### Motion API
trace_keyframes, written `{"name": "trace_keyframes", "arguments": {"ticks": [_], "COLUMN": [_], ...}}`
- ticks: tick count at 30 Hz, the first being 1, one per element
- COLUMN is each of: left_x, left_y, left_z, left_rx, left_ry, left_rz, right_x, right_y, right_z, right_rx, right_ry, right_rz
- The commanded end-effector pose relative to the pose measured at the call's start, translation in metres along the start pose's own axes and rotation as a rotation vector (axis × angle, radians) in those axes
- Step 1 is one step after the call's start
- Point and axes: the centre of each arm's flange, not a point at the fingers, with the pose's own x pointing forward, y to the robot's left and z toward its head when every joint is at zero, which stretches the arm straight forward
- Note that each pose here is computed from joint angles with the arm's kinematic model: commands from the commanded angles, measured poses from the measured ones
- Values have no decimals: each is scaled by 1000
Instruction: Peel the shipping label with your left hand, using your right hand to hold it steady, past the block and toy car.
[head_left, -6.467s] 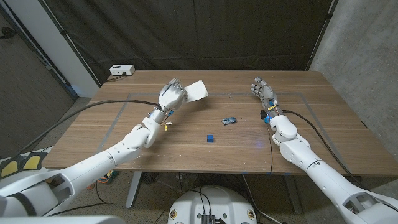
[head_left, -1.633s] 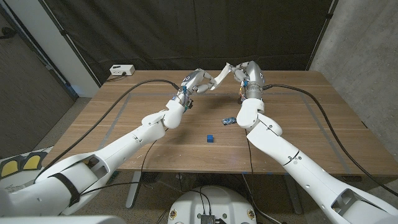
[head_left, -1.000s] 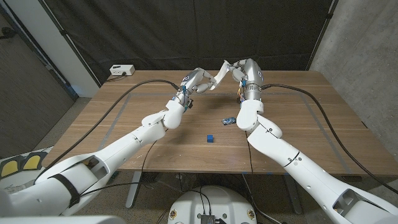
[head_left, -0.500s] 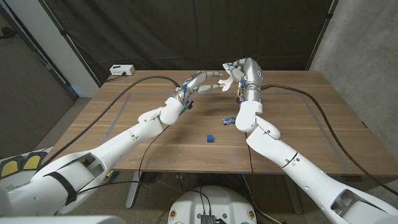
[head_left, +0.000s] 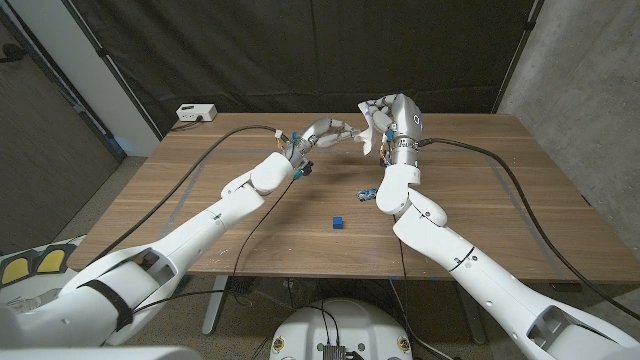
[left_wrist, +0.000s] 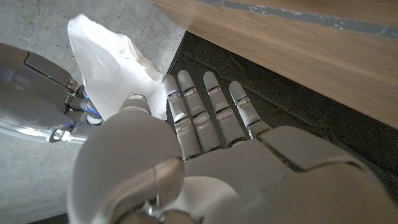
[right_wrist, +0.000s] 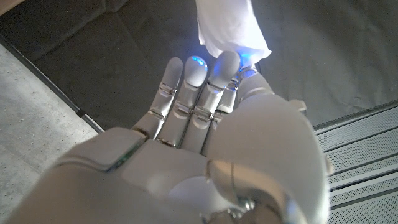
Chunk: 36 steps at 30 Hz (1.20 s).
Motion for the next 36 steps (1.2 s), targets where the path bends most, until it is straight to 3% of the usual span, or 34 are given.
{"name": "trace_keyframes", "arguments": {"ticks": [1,4,11,16,28,31,36], "left_x": [-3,-4,-11,-21,-30,-33,-45], "left_y": [3,2,7,11,18,18,19], "left_z": [-7,-7,-1,2,12,16,24], "left_rx": [-518,-630,-629,-580,-452,-410,-277], "left_ry": [-69,-102,-145,-117,-115,-108,-100], "left_rz": [-33,-13,46,132,138,209,474], "right_x": [0,0,1,1,1,1,1], "right_y": [3,6,6,6,8,7,7], "right_z": [-3,-6,-10,-11,-9,-8,-8], "right_rx": [-16,-21,-25,-19,-13,-13,-11], "right_ry": [11,18,32,25,15,11,15], "right_rz": [-7,3,-4,-9,-7,-6,-9]}}
